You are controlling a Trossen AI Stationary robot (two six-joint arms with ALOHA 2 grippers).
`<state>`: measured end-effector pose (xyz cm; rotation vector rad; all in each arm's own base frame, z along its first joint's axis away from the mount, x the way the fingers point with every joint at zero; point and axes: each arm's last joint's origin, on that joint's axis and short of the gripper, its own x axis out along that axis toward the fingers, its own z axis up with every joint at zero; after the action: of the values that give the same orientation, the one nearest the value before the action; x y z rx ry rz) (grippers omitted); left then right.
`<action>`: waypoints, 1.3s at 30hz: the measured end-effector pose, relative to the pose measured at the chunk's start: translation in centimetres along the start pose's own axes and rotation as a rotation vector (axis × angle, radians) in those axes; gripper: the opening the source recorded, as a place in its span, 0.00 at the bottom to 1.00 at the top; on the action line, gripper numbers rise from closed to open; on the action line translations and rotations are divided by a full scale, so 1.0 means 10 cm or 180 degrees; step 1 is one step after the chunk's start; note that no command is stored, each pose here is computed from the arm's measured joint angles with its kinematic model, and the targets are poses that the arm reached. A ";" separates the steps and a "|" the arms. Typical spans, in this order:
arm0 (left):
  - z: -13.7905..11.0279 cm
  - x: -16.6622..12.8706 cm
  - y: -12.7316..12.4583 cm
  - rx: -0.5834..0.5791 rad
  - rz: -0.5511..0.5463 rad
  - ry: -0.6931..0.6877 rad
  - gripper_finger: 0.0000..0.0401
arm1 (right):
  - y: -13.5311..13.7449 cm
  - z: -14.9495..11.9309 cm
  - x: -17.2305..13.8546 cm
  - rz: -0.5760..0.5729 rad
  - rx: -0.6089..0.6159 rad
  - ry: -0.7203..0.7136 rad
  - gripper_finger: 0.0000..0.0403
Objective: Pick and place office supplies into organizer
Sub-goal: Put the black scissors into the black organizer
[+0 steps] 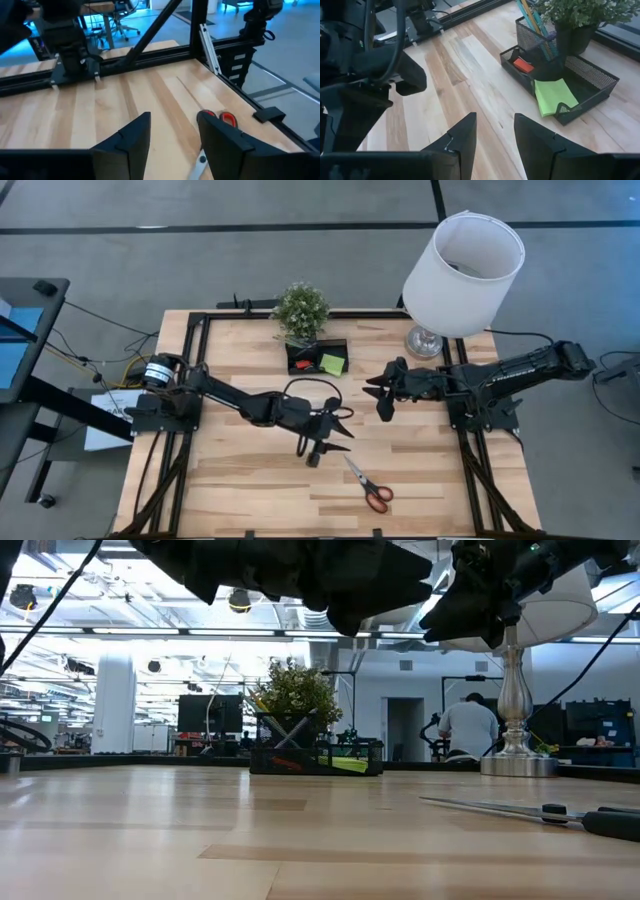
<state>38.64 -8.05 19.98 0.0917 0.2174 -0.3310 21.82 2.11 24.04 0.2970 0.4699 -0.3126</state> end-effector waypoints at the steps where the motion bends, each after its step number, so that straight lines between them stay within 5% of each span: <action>1: 0.02 0.01 0.01 -0.0022 0.0003 -0.0002 0.40 | 0.00 0.00 0.00 -0.0006 0.0002 -0.0002 0.31; 15: -0.02 0.03 0.03 -0.0023 0.0218 0.0584 0.33 | 0.01 0.03 0.04 0.0053 0.0072 -0.0086 0.31; 21: -0.11 0.01 0.04 -0.0058 0.0368 0.0910 0.33 | 0.12 -0.03 0.01 0.0424 0.0452 0.0113 0.31; 30: -0.12 0.01 0.03 -0.0035 0.0339 0.0918 0.33 | 0.32 -0.16 -0.01 0.0861 0.0404 0.0425 0.31; 39: -0.15 -0.02 0.05 0.0055 0.0332 0.1057 0.33 | 0.68 0.20 -0.30 0.0975 0.0378 0.0458 0.23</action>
<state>38.38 -7.33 18.64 0.1745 0.5369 -0.2121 22.47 8.30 28.59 0.5030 0.5402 -0.0200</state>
